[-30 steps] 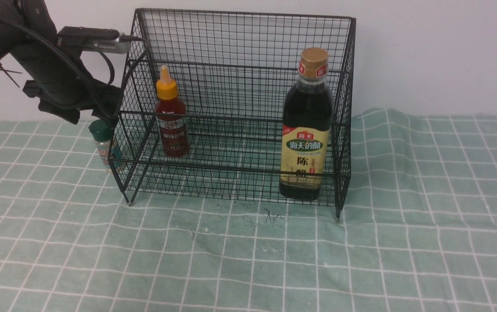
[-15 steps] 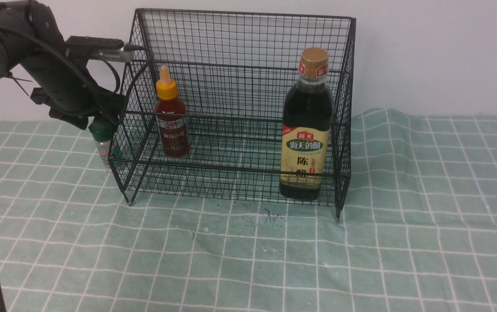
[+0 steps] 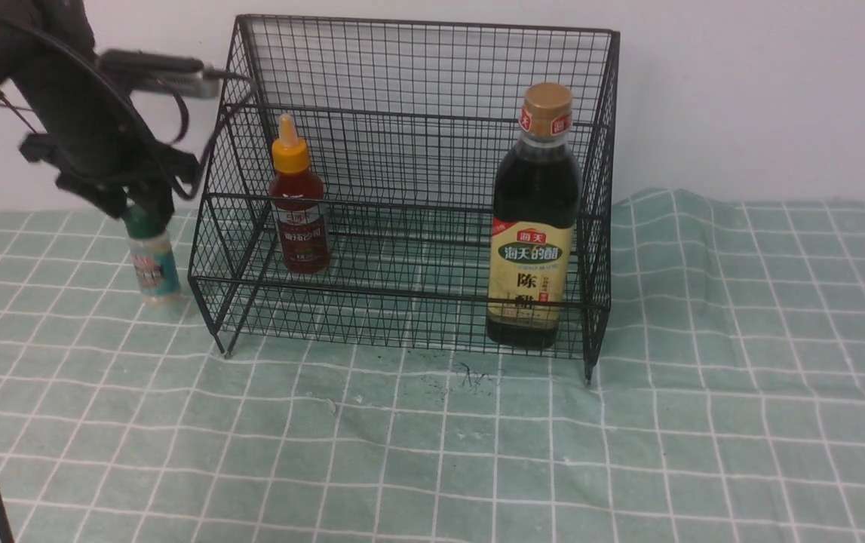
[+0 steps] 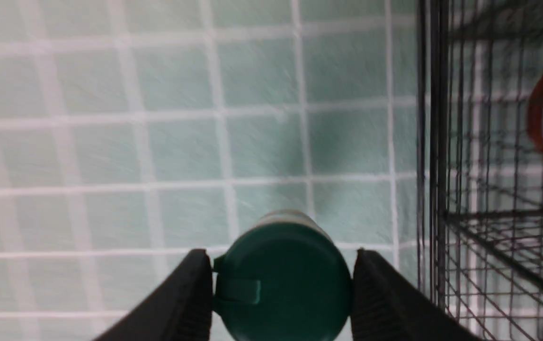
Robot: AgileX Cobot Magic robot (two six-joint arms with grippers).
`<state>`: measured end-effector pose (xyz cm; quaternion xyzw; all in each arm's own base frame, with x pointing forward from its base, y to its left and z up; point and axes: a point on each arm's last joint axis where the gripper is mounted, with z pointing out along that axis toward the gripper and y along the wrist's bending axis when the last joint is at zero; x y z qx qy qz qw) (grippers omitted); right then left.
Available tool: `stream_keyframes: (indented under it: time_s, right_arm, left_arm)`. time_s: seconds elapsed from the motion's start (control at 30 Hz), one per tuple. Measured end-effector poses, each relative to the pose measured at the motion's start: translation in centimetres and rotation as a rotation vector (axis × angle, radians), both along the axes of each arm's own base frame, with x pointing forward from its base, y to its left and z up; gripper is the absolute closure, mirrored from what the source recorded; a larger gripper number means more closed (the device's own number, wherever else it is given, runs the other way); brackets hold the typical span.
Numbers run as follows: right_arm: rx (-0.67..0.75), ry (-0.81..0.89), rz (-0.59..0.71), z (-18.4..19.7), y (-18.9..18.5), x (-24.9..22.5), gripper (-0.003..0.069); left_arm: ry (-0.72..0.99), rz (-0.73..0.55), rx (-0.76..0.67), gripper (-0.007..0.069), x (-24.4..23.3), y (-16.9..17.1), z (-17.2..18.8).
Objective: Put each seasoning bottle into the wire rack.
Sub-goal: Use the left arm to put the condiment bottle back on the shelf
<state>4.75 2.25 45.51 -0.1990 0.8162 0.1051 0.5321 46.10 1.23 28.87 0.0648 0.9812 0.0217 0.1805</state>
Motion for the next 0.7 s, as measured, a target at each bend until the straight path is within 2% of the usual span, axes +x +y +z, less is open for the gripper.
stream_keyframes:
  time_s: [0.07,0.1,0.17,0.23,0.3,0.33,0.37,0.57,0.7]
  right_arm:
    - [0.002,0.001,0.002,0.0,0.0,0.0,0.0675]
    - [0.002,0.001,0.002,0.0,0.0,0.0,0.0675]
    - [0.004,0.002,0.004,0.0,0.0,0.0,0.0675]
    - [0.006,0.003,0.005,0.0,0.1,0.0,0.0675]
    - [0.007,0.003,0.007,0.0,0.1,0.0,0.0675]
    - [0.007,0.003,0.007,0.0,0.1,0.0,0.0675]
    - [0.011,0.005,0.01,0.0,0.1,-0.1,0.0675]
    - [0.026,0.011,0.023,0.0,0.3,-0.1,0.0675]
    - [0.036,0.016,0.033,0.0,0.4,-0.2,0.0675]
  left_arm:
    - [-0.125,0.012,0.006,0.0289,-1.3,-0.1,4.9]
    - [-0.127,0.013,0.005,0.0289,-1.3,-0.1,4.9]
    - [-0.251,-0.001,0.002,0.0289,-4.2,-1.1,10.4]
    - [-0.282,-0.013,0.0,0.0289,-5.2,-1.7,11.8]
    - [-0.345,-0.05,-0.018,0.0289,-7.8,-3.6,14.8]
    - [-0.349,-0.053,-0.02,0.0289,-7.9,-3.8,15.0]
    - [-0.379,-0.092,-0.033,0.0289,-9.3,-5.4,16.2]
    - [-0.346,-0.195,-0.058,0.0289,-10.7,-9.3,15.8]
    - [-0.243,-0.216,-0.054,0.0289,-10.2,-10.7,12.7]
